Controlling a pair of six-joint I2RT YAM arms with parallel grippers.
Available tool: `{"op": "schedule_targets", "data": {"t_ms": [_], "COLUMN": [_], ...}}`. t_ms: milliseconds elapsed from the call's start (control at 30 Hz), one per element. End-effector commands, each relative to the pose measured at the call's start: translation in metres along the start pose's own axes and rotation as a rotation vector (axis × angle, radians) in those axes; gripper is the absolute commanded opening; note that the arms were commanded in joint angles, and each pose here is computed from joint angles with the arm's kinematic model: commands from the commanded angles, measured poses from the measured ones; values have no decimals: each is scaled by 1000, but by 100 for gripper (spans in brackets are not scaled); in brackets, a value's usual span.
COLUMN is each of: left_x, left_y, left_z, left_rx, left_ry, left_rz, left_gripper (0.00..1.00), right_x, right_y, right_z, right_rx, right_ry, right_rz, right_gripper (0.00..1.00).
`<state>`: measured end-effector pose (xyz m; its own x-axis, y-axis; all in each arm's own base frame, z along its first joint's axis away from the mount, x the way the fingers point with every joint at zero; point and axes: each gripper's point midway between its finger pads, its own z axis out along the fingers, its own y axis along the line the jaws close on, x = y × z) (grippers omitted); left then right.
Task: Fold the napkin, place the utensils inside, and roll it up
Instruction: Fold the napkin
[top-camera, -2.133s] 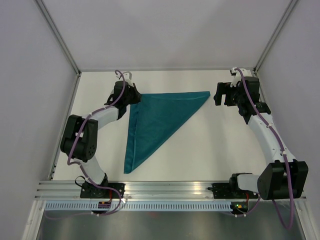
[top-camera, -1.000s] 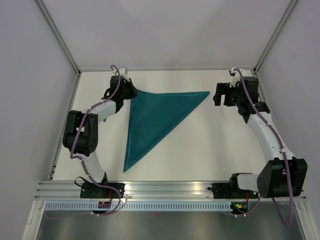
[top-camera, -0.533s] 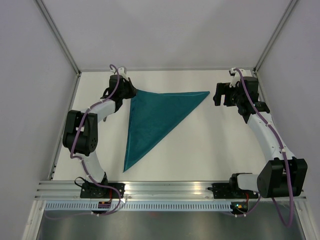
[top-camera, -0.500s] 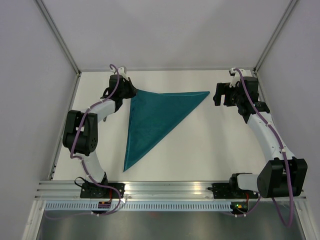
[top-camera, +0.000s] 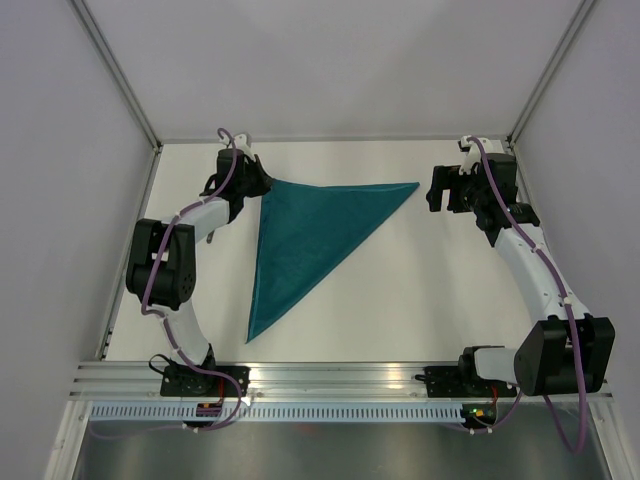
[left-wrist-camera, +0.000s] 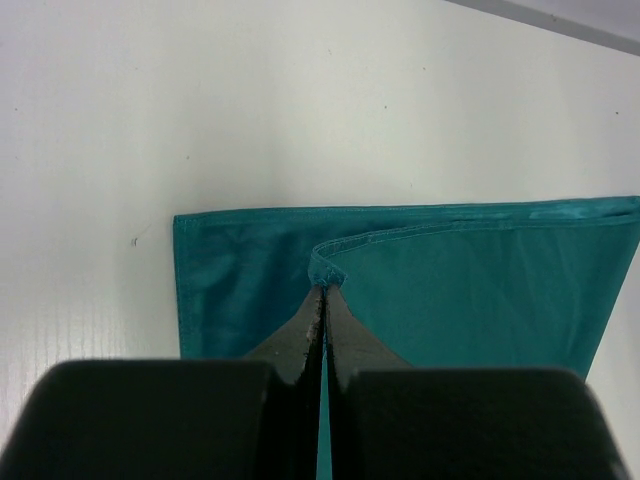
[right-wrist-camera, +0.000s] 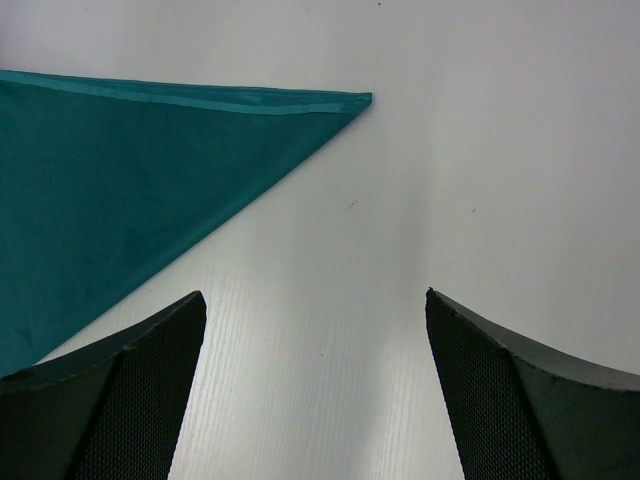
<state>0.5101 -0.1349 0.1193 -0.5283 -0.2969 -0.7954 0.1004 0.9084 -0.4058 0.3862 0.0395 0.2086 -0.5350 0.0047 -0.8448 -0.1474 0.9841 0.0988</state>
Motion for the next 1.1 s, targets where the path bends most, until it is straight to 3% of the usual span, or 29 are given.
{"op": "schedule_targets", "data": {"t_ms": [0, 733, 1067], "left_x": [-20, -25, -10], "left_y": [-4, 0, 7], "left_z": [1, 6, 12], "left_rx": [23, 25, 13], "left_ry": [-38, -33, -4], "left_rz": [20, 12, 1], "left_gripper": [2, 2, 2], "right_x": [-11, -11, -10], "right_y": [1, 1, 1], "right_z": [-1, 0, 0], "right_rx": [2, 2, 1], "right_ry": [-25, -23, -22], "right_rz": [-7, -11, -13], "right_gripper": [95, 95, 95]}}
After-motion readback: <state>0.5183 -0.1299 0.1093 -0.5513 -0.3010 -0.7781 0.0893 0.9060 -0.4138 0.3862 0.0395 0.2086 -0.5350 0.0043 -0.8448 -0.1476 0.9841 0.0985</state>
